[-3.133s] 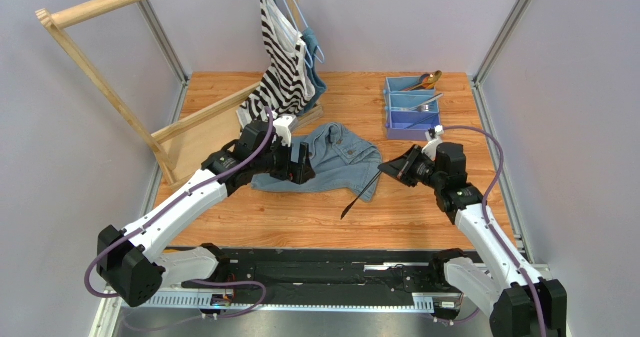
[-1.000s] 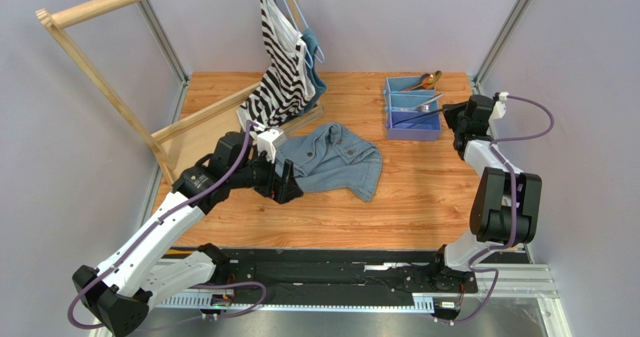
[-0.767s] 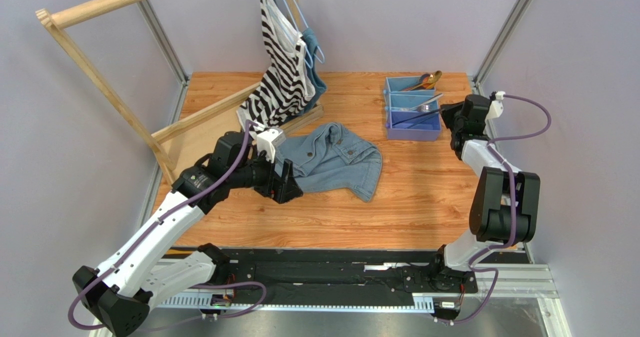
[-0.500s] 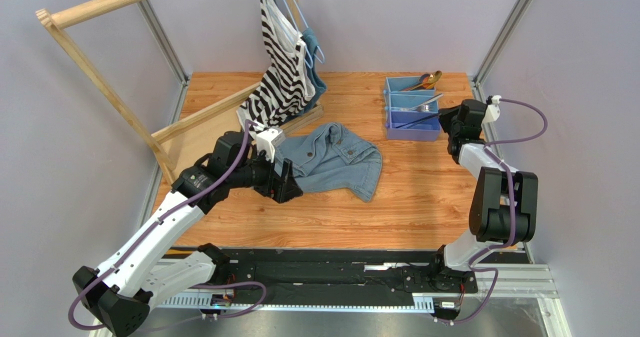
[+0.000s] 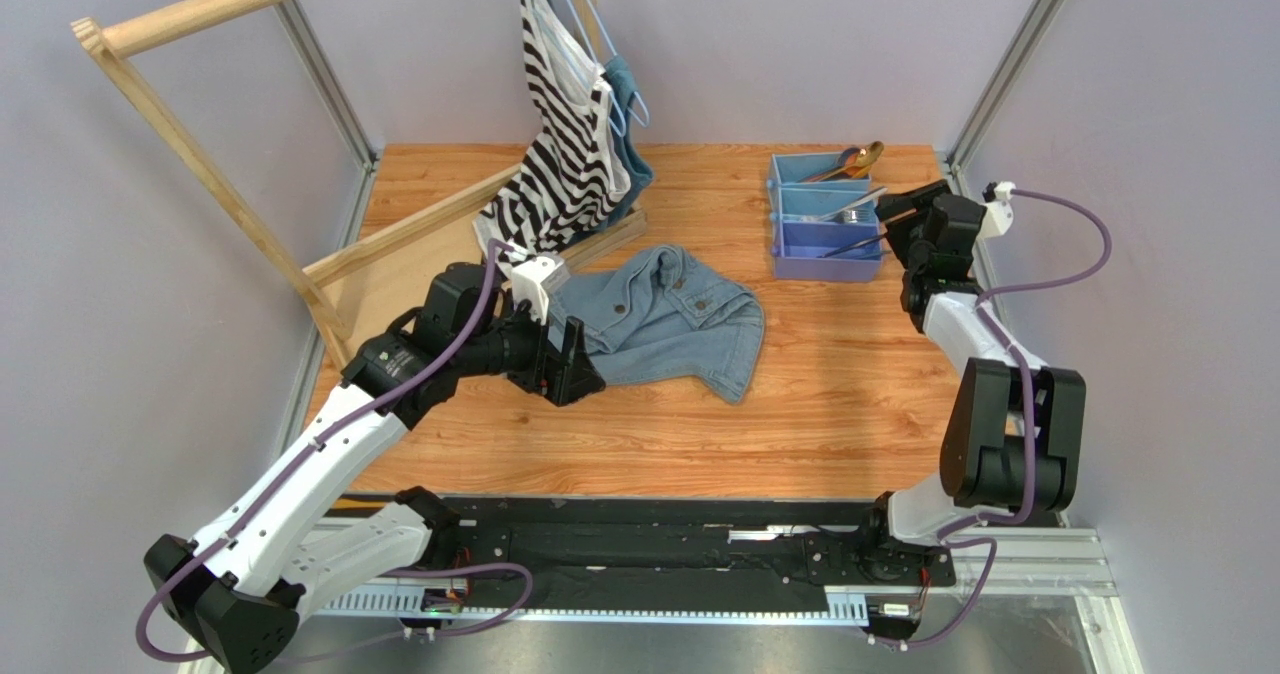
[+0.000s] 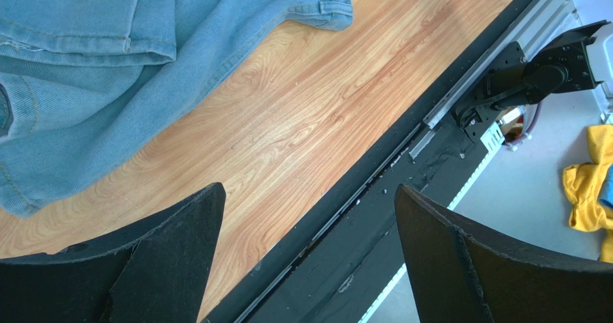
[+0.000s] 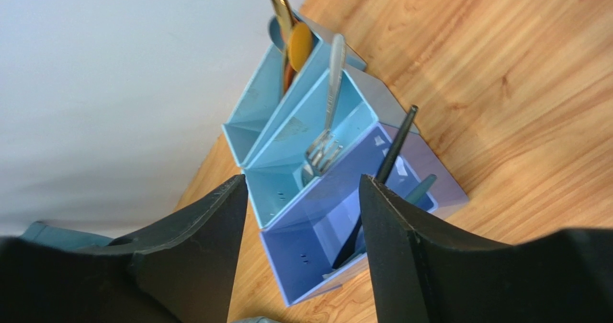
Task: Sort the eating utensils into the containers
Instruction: Place the knife in the storage box.
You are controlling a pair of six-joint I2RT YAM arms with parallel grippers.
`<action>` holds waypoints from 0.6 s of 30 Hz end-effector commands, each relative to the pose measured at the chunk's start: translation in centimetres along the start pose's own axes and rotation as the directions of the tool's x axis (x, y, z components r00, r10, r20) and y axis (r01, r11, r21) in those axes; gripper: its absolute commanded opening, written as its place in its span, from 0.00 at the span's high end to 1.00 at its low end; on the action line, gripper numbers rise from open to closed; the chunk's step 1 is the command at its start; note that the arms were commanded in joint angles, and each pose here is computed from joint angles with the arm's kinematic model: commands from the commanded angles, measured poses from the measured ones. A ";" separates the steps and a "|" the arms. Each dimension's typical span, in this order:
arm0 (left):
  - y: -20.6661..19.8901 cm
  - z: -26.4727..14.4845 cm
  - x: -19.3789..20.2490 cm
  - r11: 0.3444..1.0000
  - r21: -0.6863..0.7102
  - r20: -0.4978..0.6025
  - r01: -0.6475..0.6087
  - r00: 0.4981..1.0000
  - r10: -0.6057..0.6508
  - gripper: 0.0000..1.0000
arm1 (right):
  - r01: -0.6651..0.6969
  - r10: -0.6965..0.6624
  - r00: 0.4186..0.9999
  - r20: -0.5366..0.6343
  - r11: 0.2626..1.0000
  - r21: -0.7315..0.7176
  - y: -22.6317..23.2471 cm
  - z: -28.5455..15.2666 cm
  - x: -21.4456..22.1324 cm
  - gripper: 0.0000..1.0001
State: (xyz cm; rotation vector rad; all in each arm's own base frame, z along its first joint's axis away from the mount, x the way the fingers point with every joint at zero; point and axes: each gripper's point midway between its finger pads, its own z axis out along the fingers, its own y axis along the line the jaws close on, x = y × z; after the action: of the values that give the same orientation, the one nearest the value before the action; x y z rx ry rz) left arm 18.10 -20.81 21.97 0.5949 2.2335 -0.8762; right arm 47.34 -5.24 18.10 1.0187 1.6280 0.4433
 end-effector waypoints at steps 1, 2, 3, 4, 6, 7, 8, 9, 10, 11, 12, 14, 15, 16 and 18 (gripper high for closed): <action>-0.2 -0.2 -0.6 1.000 0.017 0.032 -0.015 0.999 0.015 0.04 | 0.033 -0.025 0.994 0.107 0.997 -0.073 3.5 -1.8 -3.7 0.36; -0.2 -0.1 -0.7 1.000 0.015 0.033 -0.014 0.999 0.013 0.04 | 0.034 -0.025 0.994 0.110 0.997 -0.076 3.7 -1.9 -3.8 0.35; -0.2 -0.1 -0.7 1.000 0.014 0.032 -0.012 0.999 0.012 0.04 | 0.036 -0.027 0.994 0.109 0.996 -0.079 3.9 -2.0 -3.9 0.35; -0.1 -0.1 -0.6 1.000 0.012 0.031 -0.012 0.999 0.011 0.04 | 0.034 -0.025 0.994 0.108 0.996 -0.088 4.2 -2.2 -4.0 0.34; -0.1 -0.2 -0.7 1.000 0.010 0.035 -0.016 0.999 0.015 0.04 | 0.032 -0.021 0.994 0.108 0.995 -0.098 4.6 -2.3 -4.2 0.33; -0.1 -0.1 -0.6 1.000 0.010 0.030 -0.012 0.999 0.012 0.03 | 0.031 -0.019 0.994 0.104 0.994 -0.108 4.8 -2.4 -4.2 0.32; -0.1 -0.2 -0.7 1.000 0.010 0.034 -0.014 0.999 0.014 0.03 | 0.028 -0.016 0.995 0.101 0.993 -0.112 4.9 -2.6 -4.1 0.27; -0.1 -0.2 -0.8 1.000 0.008 0.036 -0.016 0.999 0.016 0.03 | 0.022 -0.010 0.995 0.099 0.993 -0.116 4.9 -2.7 -4.0 0.25; -0.1 -0.2 -0.8 1.000 0.007 0.037 -0.016 0.999 0.016 0.03 | 0.017 -0.005 0.996 0.091 0.991 -0.130 5.1 -2.9 -3.9 0.23; 0.0 -0.1 -0.7 1.000 0.005 0.036 -0.017 0.999 0.017 0.02 | 0.014 -0.002 0.997 0.083 0.990 -0.140 5.3 -3.3 -3.8 0.22; 0.1 -0.2 -0.9 1.000 -0.003 0.039 -0.015 0.999 0.015 0.02 | 0.015 -0.003 0.997 0.077 0.988 -0.151 5.6 -3.6 -3.8 0.21; 0.6 -0.3 -0.9 0.999 -0.031 0.044 -0.011 0.999 0.012 0.02 | 0.014 -0.003 0.998 0.060 0.983 -0.184 6.5 -4.7 -3.7 0.20; 0.7 -0.3 -0.9 0.999 -0.037 0.045 -0.009 0.999 0.011 0.01 | 0.014 -0.004 0.998 0.056 0.982 -0.187 6.6 -5.1 -3.7 0.19; 0.7 -0.4 -1.1 0.999 -0.037 0.051 -0.009 0.999 0.011 0.01 | 0.018 -0.008 0.998 0.056 0.981 -0.193 6.9 -5.6 -3.7 0.18; 0.8 -0.4 -1.1 0.999 -0.039 0.053 -0.006 0.999 0.008 0.01 | 0.030 -0.024 0.999 0.029 0.972 -0.232 7.7 -7.3 -3.1 0.18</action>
State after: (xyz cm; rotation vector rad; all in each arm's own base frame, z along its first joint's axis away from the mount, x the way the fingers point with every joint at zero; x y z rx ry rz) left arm 18.54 -20.46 21.88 0.5742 2.2355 -0.8492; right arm 45.61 -3.83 24.27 0.9180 1.5564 0.5179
